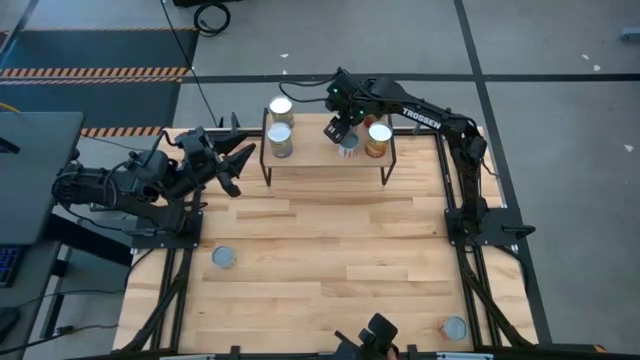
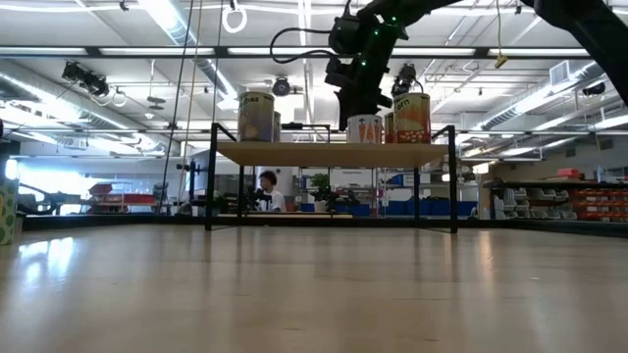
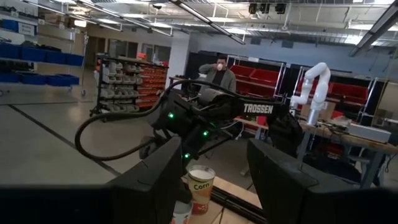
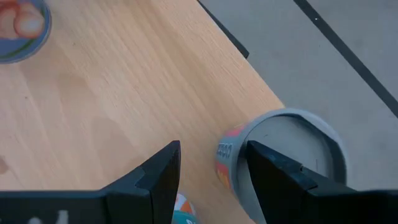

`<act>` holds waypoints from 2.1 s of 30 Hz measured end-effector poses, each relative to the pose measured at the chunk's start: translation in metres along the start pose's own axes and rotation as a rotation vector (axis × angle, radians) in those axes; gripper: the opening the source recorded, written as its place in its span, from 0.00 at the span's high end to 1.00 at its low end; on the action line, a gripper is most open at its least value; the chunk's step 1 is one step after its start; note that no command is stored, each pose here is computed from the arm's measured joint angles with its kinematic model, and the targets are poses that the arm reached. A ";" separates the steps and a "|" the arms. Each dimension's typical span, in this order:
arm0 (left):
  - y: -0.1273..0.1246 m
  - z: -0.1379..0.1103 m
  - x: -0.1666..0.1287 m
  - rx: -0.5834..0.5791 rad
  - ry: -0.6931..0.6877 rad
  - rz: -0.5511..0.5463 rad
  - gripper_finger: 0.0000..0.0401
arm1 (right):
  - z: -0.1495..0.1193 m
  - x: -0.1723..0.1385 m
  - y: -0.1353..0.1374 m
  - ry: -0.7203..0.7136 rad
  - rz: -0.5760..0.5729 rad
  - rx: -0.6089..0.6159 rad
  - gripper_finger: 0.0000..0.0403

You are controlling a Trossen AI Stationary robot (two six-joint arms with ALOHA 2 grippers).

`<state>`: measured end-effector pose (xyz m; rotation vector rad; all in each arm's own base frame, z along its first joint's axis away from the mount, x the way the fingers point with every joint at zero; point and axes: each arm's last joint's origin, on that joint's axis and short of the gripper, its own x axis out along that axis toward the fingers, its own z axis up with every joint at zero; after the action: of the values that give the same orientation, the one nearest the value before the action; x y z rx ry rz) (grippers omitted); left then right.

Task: Pick and place cans onto a shelf
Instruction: Adjust the small canned corn on the shelf, then put the canned oranges on the shelf

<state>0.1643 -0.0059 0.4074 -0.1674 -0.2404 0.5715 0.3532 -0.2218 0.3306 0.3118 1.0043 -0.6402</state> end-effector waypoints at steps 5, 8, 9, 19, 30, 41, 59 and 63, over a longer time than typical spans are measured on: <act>0.000 0.000 0.000 -0.004 0.000 0.000 0.53 | 0.001 0.000 0.000 -0.015 0.006 -0.003 0.52; 0.000 0.000 0.000 -0.003 0.000 0.000 0.53 | 0.003 0.000 0.001 -0.034 0.013 -0.007 0.52; 0.000 0.000 0.000 -0.003 0.000 0.000 0.53 | 0.004 0.000 0.001 -0.040 0.013 -0.007 0.52; 0.000 0.000 0.000 -0.002 0.000 0.000 0.53 | 0.004 -0.001 -0.001 -0.043 -0.008 -0.011 0.52; 0.000 0.000 0.000 -0.001 0.000 0.000 0.53 | -0.002 -0.001 -0.006 0.019 -0.149 -0.047 0.52; 0.000 0.000 0.000 -0.001 0.000 0.000 0.53 | -0.002 -0.001 -0.006 0.012 -0.133 -0.045 0.52; -0.002 0.003 0.000 -0.015 -0.026 -0.053 0.53 | 0.028 -0.083 0.017 -0.244 -0.057 -0.074 0.52; -0.005 0.003 -0.001 0.002 -0.024 -0.163 0.53 | 0.021 -0.126 0.050 -0.384 0.024 -0.155 0.52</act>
<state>0.1652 -0.0103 0.4117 -0.1378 -0.2738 0.4124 0.3513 -0.1496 0.4468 0.0594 0.6751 -0.5700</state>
